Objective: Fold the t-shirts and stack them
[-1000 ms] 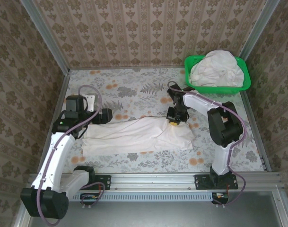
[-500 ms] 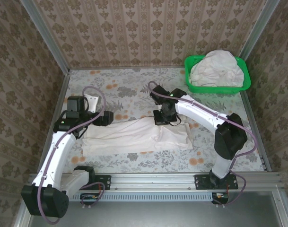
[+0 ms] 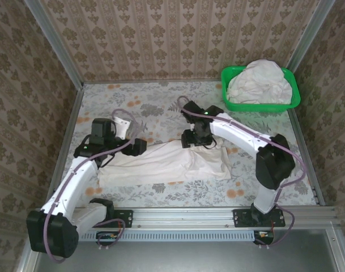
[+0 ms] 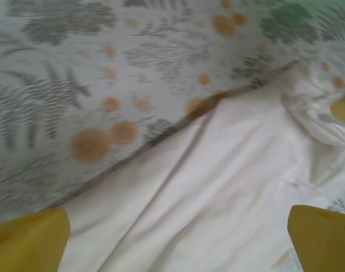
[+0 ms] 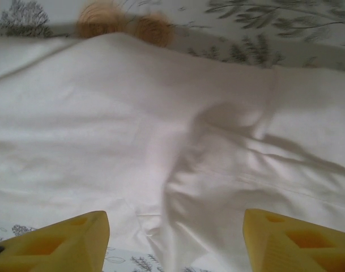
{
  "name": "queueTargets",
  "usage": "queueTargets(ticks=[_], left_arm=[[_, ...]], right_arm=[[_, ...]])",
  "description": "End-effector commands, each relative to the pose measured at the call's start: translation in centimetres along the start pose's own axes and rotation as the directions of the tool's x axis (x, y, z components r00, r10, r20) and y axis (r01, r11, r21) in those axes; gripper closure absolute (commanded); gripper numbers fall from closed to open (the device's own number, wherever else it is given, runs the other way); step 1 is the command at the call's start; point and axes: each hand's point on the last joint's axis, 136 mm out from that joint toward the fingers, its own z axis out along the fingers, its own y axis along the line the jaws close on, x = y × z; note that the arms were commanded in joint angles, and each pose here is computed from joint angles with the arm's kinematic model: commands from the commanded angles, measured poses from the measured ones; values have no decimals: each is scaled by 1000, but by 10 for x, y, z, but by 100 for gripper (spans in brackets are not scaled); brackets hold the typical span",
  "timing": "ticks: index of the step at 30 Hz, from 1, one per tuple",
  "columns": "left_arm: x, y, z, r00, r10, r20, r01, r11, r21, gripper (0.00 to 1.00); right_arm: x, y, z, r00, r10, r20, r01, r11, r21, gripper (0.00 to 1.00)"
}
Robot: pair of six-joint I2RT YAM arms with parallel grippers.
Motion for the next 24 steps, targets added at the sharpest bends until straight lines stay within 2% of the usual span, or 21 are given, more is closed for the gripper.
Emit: queueTargets(ticks=[1, 5, 8, 11, 16, 19, 22, 24], left_arm=[[-4, -34, 20, 992, 123, 3, -122, 981, 151, 0], [-2, -77, 51, 961, 268, -71, -236, 926, 295, 0], [-2, -106, 75, 935, 337, -112, -265, 872, 411, 2], [-4, -137, 93, 917, 373, -139, -244, 804, 543, 5], [-1, -174, 117, 901, 391, -190, -165, 713, 681, 13], [6, -185, 128, 897, 386, -215, -127, 692, 711, 24], [13, -189, 138, 896, 370, -246, -93, 698, 710, 35], [19, -187, 144, 891, 364, -271, -84, 718, 691, 43]], right_arm=[[2, -37, -5, 977, 213, 27, -212, 977, -19, 35], [24, -83, 10, 901, 434, -3, -434, 901, -17, 36], [42, -108, 19, 844, 535, -29, -536, 844, -11, 40], [51, -117, 27, 819, 572, -49, -574, 818, -31, 47], [42, -119, 36, 825, 564, -46, -566, 824, -43, 65], [32, -118, 41, 835, 549, -41, -550, 833, -49, 71], [25, -116, 46, 842, 538, -52, -540, 840, -50, 77], [22, -115, 46, 845, 532, -55, -535, 843, -52, 87]])
